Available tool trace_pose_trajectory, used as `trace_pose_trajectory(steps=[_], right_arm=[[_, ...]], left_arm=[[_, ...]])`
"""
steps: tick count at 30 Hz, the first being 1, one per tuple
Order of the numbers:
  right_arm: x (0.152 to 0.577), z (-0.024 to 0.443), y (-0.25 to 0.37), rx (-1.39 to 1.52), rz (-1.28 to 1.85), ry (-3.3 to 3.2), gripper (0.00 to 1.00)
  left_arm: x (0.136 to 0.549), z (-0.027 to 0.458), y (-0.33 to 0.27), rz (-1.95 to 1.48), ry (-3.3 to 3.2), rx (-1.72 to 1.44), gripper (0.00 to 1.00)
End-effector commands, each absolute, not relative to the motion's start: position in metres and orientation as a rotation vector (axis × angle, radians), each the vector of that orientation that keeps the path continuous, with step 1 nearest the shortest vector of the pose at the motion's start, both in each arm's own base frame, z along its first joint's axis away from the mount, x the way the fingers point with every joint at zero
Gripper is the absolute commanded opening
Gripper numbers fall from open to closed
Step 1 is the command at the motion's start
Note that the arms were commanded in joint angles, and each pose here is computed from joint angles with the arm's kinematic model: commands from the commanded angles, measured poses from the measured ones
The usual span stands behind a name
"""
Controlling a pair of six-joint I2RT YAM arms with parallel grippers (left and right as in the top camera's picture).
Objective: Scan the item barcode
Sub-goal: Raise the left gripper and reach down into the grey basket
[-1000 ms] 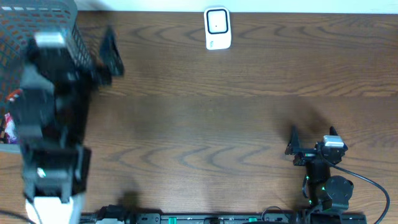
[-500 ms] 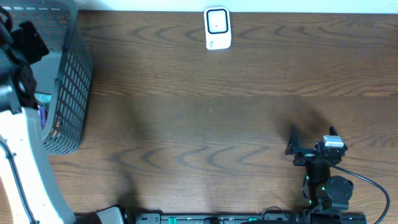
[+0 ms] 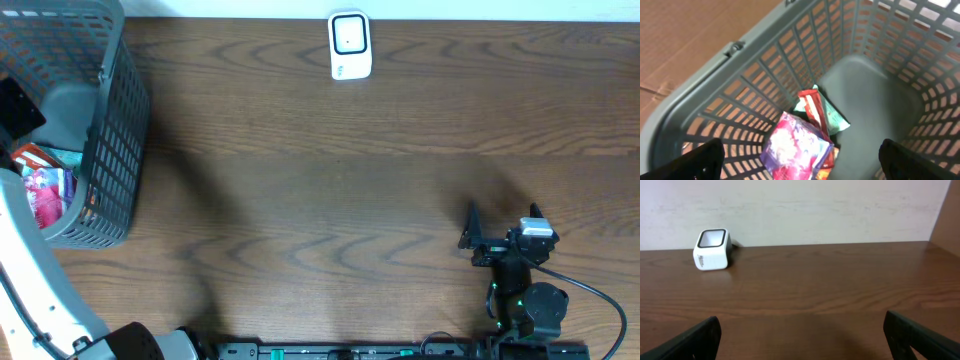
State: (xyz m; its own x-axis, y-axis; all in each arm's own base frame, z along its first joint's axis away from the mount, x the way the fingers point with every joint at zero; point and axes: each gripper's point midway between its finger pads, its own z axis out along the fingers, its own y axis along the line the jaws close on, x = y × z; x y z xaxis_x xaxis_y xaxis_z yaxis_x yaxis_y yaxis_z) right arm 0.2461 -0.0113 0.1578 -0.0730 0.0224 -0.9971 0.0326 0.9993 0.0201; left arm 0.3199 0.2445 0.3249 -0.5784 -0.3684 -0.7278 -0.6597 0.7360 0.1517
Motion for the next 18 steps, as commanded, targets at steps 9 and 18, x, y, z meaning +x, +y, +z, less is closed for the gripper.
trace_pose_trajectory(steps=[9, 18], right_arm=[[0.246, 0.157, -0.009, 0.027, -0.011, 1.643, 0.99], [0.246, 0.157, -0.009, 0.027, -0.011, 1.643, 0.99]], left_arm=[[0.320, 0.245, 0.261, 0.602, 2.494, -0.825, 0.98], [0.320, 0.183, 0.263, 0.562, 2.684, -0.891, 0.98]])
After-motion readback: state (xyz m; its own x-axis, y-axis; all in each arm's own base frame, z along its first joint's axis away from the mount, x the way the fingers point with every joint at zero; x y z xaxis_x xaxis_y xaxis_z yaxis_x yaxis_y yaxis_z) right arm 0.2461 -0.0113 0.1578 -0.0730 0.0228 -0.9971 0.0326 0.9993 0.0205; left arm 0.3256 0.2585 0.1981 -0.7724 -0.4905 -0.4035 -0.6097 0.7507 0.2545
